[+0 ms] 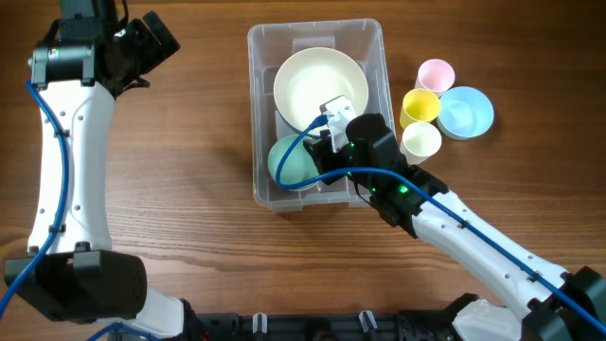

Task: Pack container
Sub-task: 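Lift the mint green bowl and place it onto the pink bowl, then move the right gripper to the light blue bowl rim and grasp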

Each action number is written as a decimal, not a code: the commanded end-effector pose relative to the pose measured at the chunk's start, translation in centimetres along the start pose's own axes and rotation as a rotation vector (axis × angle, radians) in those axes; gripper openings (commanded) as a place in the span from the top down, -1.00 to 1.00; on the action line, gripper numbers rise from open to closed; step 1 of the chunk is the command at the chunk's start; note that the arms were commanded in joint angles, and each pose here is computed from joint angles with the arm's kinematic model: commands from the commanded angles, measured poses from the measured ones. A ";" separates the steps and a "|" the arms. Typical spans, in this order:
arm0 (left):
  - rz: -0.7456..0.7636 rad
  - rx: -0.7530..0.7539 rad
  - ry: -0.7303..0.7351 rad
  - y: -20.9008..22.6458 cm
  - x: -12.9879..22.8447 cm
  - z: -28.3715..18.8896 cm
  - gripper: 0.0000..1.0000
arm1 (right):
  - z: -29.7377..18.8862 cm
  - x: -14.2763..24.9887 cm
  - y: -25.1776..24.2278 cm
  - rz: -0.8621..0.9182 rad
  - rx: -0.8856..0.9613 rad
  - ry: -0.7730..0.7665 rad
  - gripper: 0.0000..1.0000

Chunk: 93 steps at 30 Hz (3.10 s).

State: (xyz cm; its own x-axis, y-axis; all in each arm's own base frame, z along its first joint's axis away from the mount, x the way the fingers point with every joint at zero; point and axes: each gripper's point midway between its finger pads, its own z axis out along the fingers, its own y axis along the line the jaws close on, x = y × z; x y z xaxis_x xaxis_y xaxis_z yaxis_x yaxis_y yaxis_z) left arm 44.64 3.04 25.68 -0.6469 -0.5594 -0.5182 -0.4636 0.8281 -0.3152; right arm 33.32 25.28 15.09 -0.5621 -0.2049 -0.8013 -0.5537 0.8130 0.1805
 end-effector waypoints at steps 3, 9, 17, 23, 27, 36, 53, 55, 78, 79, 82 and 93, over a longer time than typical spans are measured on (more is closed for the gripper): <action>-0.013 0.024 -0.024 -0.3 -0.6 -1.2 -0.99 | -0.2 -1.0 -1.1 0.002 0.072 -0.031 0.10; -0.013 0.024 -0.024 -0.3 -0.6 -1.2 -1.00 | -2.7 -2.6 -4.8 0.125 0.169 -0.081 0.10; -0.013 0.024 -0.024 -0.3 -0.6 -1.2 -0.99 | -11.9 -3.3 -15.2 0.334 0.429 -0.161 0.03; -0.013 0.024 -0.024 -0.3 -0.6 -1.2 -0.99 | -17.6 -1.2 -22.3 0.480 0.637 -0.191 -0.01; -0.013 0.024 -0.024 -0.3 -0.6 -1.2 -1.00 | -18.8 1.2 -25.4 0.559 0.720 -0.151 -0.02; -0.013 0.024 -0.024 -0.3 -0.6 -1.2 -0.99 | -16.3 5.8 -28.8 0.650 0.763 -0.005 -0.09; -0.013 0.024 -0.024 -0.3 -0.6 -1.2 -1.00 | -17.1 10.7 -33.2 0.802 0.948 0.061 -0.29; -0.013 0.024 -0.024 -0.3 -0.6 -1.2 -0.99 | -17.2 10.6 -33.4 0.823 0.914 0.046 -0.29; -0.013 0.024 -0.024 -0.3 -0.6 -1.2 -0.99 | -9.6 13.7 -36.7 0.821 0.741 0.055 -0.38; -0.013 0.024 -0.024 -0.3 -0.6 -1.2 -0.99 | -8.9 13.7 -36.6 0.823 0.713 0.050 -0.38; -0.013 0.024 -0.024 -0.3 -0.6 -1.2 -0.99 | -8.1 14.0 -36.7 0.827 0.687 0.048 -0.38; -0.013 0.024 -0.024 -0.3 -0.6 -1.2 -0.99 | -8.3 14.3 -36.6 0.831 0.698 0.061 0.91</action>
State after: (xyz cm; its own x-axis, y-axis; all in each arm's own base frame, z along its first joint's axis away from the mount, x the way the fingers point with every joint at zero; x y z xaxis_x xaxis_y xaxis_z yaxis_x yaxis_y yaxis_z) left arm 44.64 3.04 25.68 -0.6469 -0.5594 -0.5182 -0.4636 0.8281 -0.3152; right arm 40.07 -12.07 1.59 -0.6344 0.5446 -0.5486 0.4859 0.8329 0.2651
